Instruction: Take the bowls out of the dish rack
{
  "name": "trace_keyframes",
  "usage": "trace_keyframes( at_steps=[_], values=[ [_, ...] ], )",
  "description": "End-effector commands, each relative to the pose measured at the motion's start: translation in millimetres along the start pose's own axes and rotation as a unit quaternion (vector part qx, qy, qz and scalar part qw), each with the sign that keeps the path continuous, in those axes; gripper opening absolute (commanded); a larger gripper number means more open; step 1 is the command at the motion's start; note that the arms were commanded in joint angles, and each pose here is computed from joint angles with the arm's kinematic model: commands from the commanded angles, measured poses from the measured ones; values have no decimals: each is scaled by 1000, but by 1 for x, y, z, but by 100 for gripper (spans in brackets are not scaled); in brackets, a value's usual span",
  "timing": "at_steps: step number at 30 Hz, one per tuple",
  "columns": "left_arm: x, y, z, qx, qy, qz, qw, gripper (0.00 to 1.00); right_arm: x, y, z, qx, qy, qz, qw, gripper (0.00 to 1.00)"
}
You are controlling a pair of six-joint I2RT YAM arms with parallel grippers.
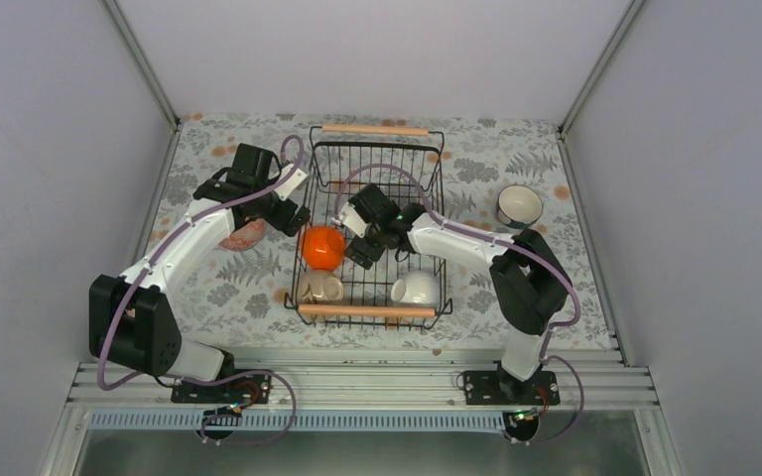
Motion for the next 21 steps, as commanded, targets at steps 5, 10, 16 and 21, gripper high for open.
trace_keyframes(
  at_steps=[5,10,16,21],
  values=[
    [0,5,7,24,-6,-2,1000,100,8,-52,-39,-53,14,-88,995,100],
    [2,13,4,35,-7,-2,999,100,10,-56,-55,-64,20,-105,992,100],
    [-5,25,5,55,5,-4,998,100,12,-42,-66,-74,22,-111,991,100],
    [-4,28,10,67,8,-18,998,100,15,-26,-74,-77,28,-118,990,100]
  ],
)
Point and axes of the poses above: each gripper's point midway between its finger pads, its own y axis out along the fingers, its own x axis along the line the jaws close on, z = x × y, the point moved 7 cm from there along -y, back along the fingers, and after that the axes turned 13 degrees about y, right-handed, at the moved point
